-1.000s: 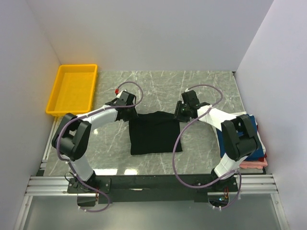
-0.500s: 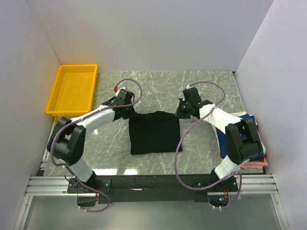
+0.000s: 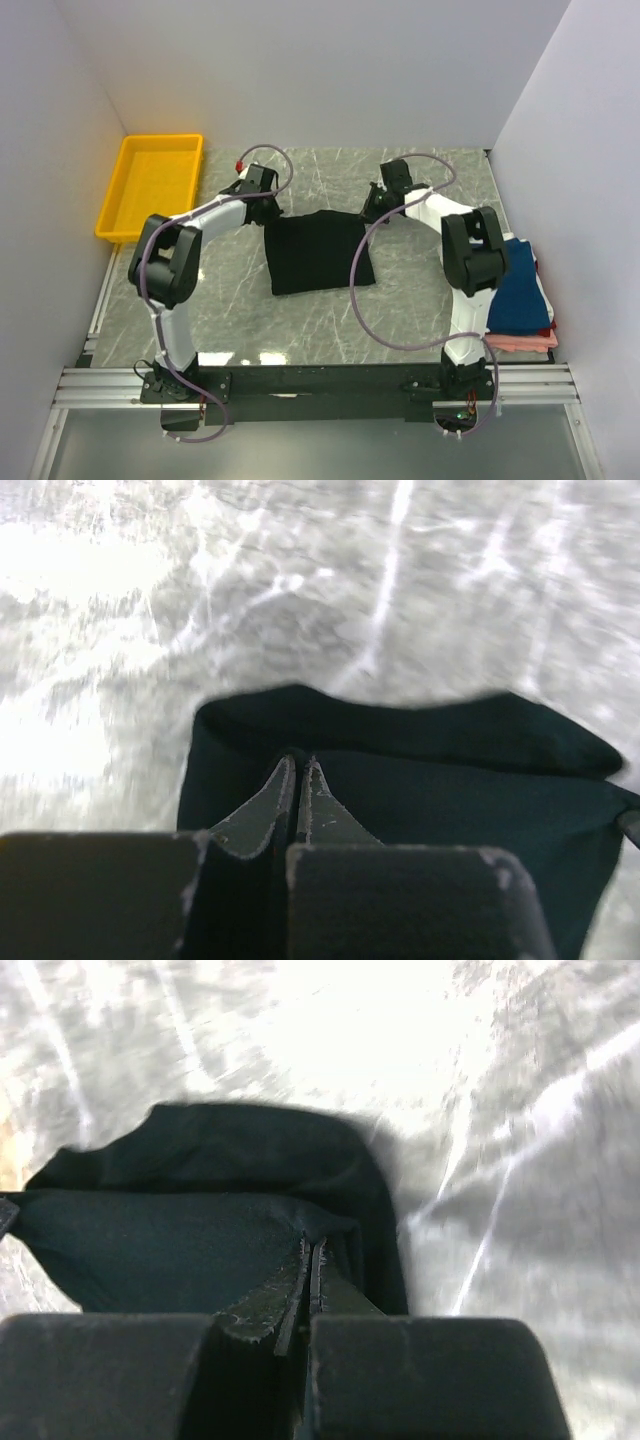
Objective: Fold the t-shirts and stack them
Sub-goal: Fold the tshirt
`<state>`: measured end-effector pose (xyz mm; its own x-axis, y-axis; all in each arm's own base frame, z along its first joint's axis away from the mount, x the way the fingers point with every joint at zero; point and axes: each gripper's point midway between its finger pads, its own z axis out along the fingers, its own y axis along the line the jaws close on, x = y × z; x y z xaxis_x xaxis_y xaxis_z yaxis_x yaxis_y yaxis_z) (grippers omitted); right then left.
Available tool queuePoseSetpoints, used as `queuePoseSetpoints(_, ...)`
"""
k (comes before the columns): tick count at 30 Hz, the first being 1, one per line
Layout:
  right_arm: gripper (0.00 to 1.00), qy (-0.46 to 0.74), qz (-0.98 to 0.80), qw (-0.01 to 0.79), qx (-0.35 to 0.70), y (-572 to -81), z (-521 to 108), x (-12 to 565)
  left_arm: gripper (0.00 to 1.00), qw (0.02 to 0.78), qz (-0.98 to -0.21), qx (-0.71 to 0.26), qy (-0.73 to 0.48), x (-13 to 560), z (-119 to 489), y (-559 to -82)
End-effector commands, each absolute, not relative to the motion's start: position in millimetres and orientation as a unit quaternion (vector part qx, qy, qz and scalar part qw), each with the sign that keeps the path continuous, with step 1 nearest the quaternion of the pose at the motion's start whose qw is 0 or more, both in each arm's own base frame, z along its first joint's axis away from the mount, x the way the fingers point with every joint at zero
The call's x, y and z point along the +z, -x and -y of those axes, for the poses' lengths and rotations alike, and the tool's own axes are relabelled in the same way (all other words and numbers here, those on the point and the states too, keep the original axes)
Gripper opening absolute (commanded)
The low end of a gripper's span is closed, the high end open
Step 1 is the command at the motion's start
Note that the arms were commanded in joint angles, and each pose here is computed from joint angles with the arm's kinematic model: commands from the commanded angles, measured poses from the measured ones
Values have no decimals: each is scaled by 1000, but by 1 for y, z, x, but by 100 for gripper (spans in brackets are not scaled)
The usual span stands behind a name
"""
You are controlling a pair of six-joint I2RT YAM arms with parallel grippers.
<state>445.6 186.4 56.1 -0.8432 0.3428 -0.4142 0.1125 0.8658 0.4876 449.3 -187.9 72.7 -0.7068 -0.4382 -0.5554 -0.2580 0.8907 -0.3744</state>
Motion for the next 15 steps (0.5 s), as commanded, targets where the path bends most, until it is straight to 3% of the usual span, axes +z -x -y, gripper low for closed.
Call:
queuePoseSetpoints(1, 3, -126, -918, 273, 257, -476, -189, 76, 0, 357, -904, -123, 200, 82, 176, -480)
queuePoseSetpoints(3, 11, -125, -918, 273, 259, -487, -189, 76, 0, 353, -905, -110, 210, 77, 167, -484)
queuePoseSetpoints(6, 32, -126, -921, 267, 253, -490, -185, 76, 1, 351, -906, -107, 210, 76, 162, -489)
queuePoseSetpoints(7, 44, -126, -921, 267, 253, -489, -185, 78, 5, 353, -905, -107, 212, 79, 159, -491)
queuePoseSetpoints(8, 50, -124, -919, 276, 254, -490, -184, 87, 19, 355, -904, -107, 211, 82, 157, -491)
queuePoseSetpoints(10, 61, -129, -921, 280, 239, -487, -174, 90, 35, 363, -900, -110, 213, 92, 151, -492)
queuePoseSetpoints(11, 63, -129, -918, 289, 238, -486, -172, 101, 50, 368, -899, -112, 210, 98, 149, -493)
queuePoseSetpoints(13, 63, -129, -919, 293, 231, -479, -166, 109, 62, 386, -891, -114, 209, 117, 145, -492)
queuePoseSetpoints(15, 63, -127, -915, 303, 235, -467, -164, 123, 66, 394, -888, -118, 204, 132, 145, -488)
